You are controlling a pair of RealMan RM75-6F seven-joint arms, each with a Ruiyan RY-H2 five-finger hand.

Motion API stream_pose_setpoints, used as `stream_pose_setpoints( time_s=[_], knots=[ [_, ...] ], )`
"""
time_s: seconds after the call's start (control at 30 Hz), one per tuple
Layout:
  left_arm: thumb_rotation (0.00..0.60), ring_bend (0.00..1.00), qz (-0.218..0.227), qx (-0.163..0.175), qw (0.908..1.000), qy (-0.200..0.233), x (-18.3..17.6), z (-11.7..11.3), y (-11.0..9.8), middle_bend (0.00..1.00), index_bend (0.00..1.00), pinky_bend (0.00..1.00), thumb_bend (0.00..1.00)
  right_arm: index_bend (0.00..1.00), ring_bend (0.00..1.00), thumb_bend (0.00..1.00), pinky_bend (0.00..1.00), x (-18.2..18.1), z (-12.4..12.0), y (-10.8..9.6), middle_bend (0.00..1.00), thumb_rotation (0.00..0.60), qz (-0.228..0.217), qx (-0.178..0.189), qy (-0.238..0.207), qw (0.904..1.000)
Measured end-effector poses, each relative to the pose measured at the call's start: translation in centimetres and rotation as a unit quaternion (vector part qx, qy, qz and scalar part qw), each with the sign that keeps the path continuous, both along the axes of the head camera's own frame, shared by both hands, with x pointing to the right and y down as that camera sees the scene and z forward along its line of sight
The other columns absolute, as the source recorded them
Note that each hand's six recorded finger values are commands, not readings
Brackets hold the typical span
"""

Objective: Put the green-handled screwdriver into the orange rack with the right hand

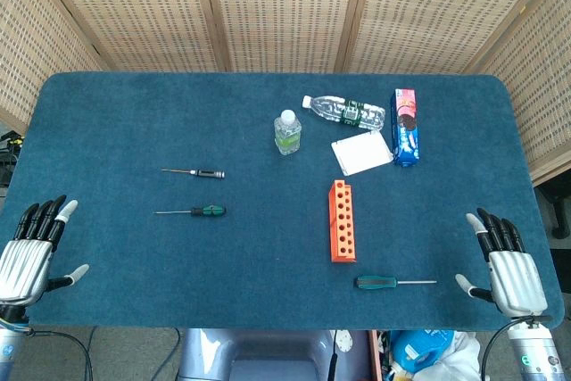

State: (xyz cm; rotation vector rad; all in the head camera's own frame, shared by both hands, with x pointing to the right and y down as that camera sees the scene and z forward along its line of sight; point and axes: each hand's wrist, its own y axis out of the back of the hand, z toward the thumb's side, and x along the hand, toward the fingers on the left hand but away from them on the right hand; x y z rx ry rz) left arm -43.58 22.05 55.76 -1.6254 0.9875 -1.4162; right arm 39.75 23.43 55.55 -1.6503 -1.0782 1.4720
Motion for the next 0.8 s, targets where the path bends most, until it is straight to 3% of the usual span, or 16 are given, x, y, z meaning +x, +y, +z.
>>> stream_pose_setpoints(
  time_s=[0.47,0.8],
  knots=[
    [0.6,0.0,0.0,0.005,1.0,0.002,0.2,-0.3,-0.1,0.0,0.0,0.0,0.0,0.0,0.0,0.17,0.0,-1.1,-0.3,0.6,0.0,0.6,-0.012,-0.008,-0.02,0.9997],
    [0.6,0.0,-0.001,0.005,1.0,0.004,0.2,-0.4,-0.1,0.0,0.0,0.0,0.0,0.17,0.0,0.17,0.0,-5.1,0.7,2.0,0.0,0.6,-0.041,-0.035,-0.05,0.9973]
  ],
)
